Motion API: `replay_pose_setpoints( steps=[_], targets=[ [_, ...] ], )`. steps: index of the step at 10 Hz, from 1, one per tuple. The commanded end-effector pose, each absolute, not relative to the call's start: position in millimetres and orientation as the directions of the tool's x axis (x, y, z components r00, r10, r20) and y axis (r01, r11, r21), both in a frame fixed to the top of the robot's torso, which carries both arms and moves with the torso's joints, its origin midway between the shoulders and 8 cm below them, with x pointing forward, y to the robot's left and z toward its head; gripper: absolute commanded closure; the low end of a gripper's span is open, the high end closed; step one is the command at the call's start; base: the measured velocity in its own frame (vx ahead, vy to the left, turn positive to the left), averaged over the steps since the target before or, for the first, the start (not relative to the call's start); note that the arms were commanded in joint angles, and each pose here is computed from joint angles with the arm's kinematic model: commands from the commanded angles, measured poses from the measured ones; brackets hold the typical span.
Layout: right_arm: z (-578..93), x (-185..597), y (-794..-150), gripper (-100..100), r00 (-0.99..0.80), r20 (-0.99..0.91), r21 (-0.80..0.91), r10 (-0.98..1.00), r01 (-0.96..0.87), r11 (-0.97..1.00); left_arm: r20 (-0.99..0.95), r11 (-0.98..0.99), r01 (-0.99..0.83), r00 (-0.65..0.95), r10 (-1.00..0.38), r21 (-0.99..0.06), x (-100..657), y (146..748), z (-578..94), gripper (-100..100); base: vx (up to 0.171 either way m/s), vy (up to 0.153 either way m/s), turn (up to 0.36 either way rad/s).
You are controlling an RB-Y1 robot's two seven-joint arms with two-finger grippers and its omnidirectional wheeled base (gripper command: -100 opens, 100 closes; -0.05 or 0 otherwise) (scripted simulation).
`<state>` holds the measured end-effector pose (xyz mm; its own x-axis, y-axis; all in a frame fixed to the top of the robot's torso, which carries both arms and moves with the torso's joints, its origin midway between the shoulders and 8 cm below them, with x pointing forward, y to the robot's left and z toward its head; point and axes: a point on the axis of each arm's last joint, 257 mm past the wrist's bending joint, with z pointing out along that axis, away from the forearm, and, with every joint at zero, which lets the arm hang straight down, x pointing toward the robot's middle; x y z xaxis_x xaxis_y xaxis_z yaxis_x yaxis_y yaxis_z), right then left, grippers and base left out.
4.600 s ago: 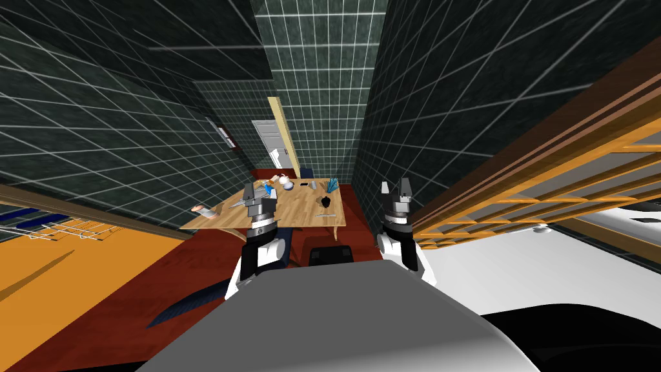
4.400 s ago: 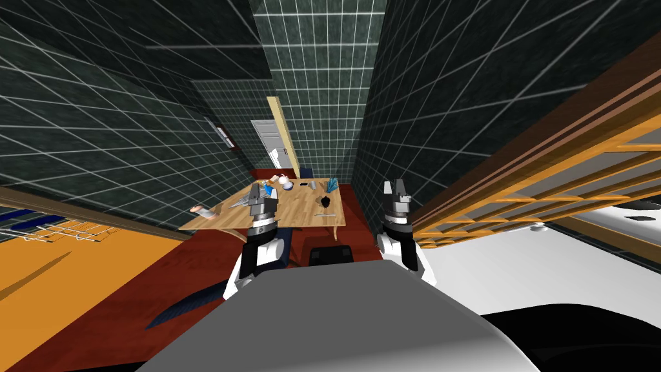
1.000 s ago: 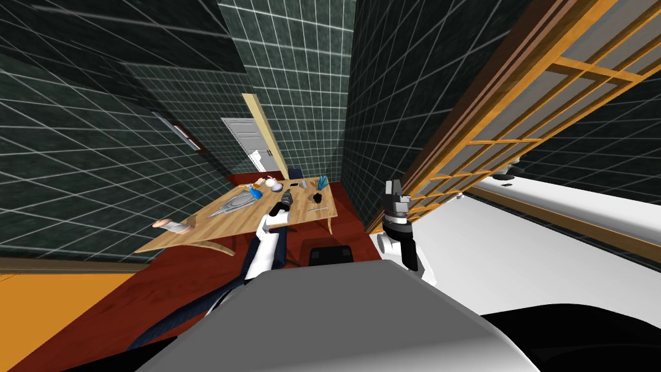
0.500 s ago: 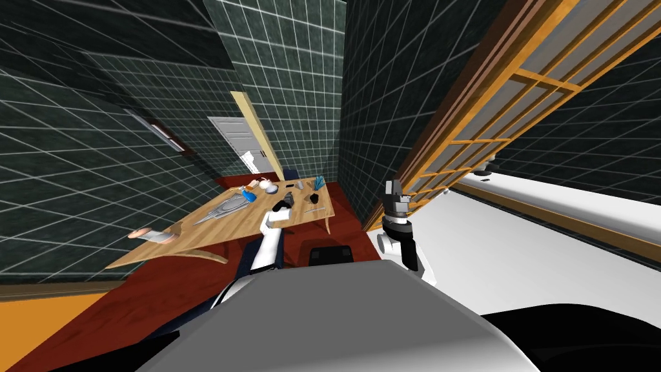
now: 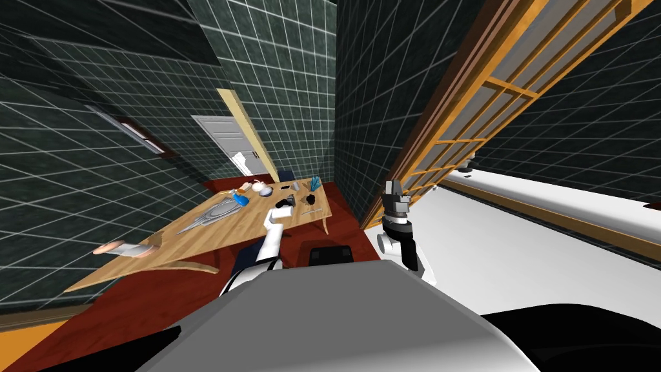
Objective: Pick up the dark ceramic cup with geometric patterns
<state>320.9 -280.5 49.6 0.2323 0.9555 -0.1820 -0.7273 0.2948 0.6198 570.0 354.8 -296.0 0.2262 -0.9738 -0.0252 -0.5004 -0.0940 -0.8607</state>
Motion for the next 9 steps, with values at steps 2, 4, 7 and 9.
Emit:
replay_pose_setpoints(
  steps=[2, 4, 7, 9],
  targets=[
    [50, 321, -281, 0, 0.232, -0.182, 0.620, 0.955, -0.727, 0.295, -0.014, -0.123, -0.560, 0.233, -0.972, -0.820, 569, 351, -313, -100, 0.011, -0.017, -0.134],
    [50, 321, -281, 0, 0.232, -0.182, 0.620, 0.955, -0.727, 0.295, 0.002, -0.155, -0.621, 0.240, -0.971, -0.769, 566, 345, -333, -100, 0.021, -0.019, -0.157],
    [50, 321, -281, 0, 0.232, -0.182, 0.620, 0.955, -0.727, 0.295, 0.012, -0.183, -0.685, 0.246, -0.969, -0.706, 559, 339, -354, -100, 0.024, -0.009, -0.113],
    [50, 321, -281, 0, 0.232, -0.182, 0.620, 0.955, -0.727, 0.295, 0.018, -0.204, -0.734, 0.252, -0.967, -0.648, 551, 335, -371, -100, 0.043, -0.006, -0.161]
  ],
)
